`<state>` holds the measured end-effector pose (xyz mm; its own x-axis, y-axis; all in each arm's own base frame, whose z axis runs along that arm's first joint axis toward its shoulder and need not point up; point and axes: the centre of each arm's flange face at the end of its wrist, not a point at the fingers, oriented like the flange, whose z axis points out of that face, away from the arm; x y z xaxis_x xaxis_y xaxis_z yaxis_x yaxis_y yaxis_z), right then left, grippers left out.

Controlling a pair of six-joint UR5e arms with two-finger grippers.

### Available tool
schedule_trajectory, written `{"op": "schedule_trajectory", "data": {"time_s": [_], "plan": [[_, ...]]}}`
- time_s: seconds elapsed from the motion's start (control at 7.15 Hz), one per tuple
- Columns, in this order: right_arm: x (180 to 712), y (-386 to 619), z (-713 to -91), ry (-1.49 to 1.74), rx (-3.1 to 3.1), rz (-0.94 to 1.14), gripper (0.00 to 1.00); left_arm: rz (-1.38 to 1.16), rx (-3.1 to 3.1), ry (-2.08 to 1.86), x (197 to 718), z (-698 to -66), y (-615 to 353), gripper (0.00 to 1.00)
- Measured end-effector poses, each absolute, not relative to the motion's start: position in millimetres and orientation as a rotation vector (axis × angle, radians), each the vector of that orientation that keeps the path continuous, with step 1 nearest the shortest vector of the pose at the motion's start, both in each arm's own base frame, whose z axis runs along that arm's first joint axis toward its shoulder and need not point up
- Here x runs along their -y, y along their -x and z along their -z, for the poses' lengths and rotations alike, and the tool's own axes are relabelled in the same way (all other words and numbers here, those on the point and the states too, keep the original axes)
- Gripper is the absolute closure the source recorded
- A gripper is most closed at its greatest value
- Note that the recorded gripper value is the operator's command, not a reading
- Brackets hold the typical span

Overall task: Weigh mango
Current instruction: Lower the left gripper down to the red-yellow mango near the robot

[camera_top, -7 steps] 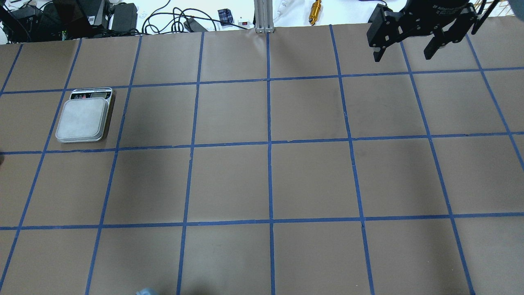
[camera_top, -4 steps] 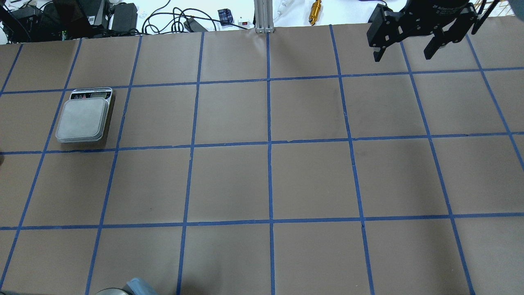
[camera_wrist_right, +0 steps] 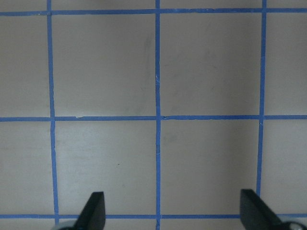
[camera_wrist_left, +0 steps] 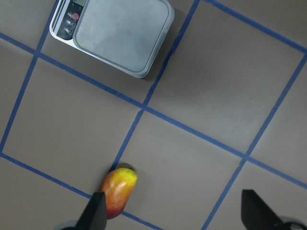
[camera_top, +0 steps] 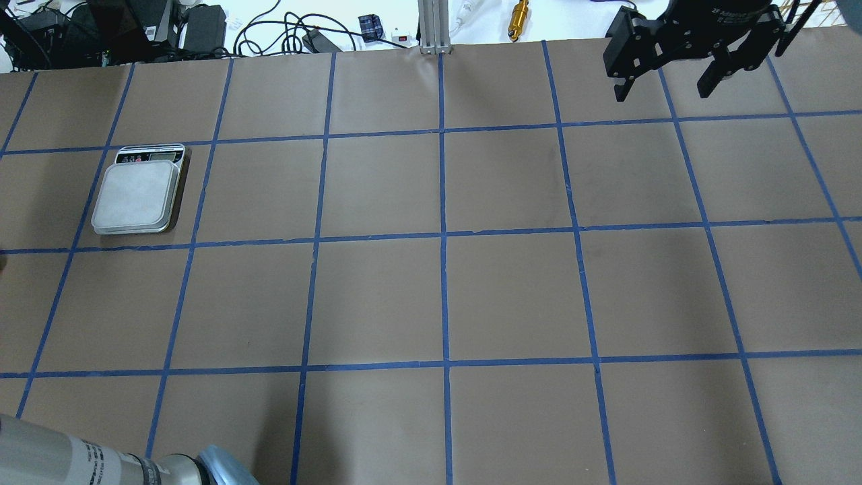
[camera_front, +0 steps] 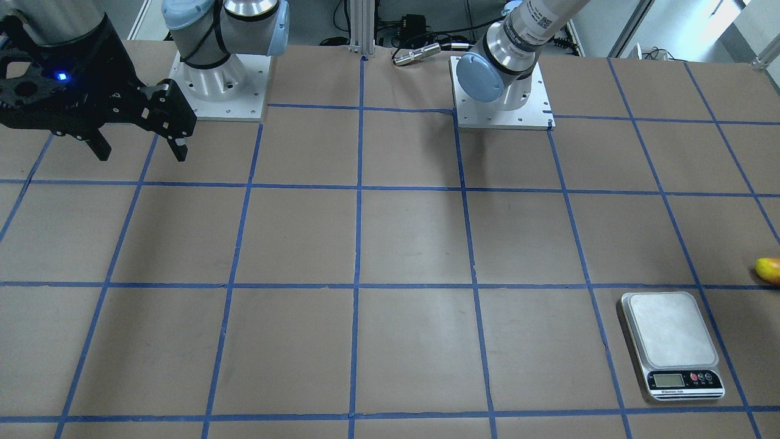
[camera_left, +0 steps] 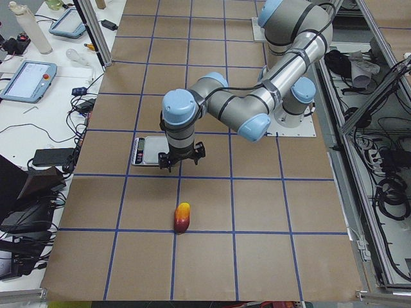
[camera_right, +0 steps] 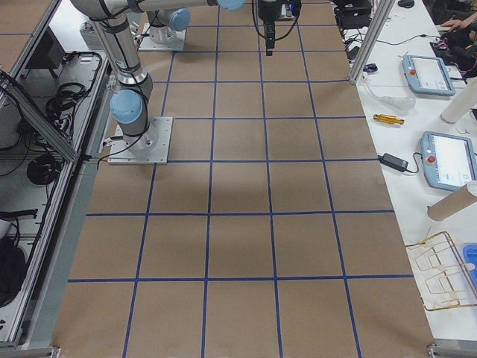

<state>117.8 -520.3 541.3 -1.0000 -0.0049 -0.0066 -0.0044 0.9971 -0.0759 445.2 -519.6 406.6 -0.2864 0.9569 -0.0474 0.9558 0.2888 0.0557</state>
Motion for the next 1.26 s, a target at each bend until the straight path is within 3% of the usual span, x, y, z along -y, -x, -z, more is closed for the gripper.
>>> {"op": "schedule_trajectory", "data": {"time_s": [0.56, 1.26], "plan": [[519.9, -117.9, -541.9, 0.007, -3.133, 0.121, 0.00, -0.039, -2.301, -2.080, 524.7, -300.1, -523.0, 0.00], [520.2, -117.8, -541.4, 0.007, -3.133, 0.119, 0.00, -0.010, -2.236, -2.217, 525.7, -216.0, -553.2, 0.00]]}}
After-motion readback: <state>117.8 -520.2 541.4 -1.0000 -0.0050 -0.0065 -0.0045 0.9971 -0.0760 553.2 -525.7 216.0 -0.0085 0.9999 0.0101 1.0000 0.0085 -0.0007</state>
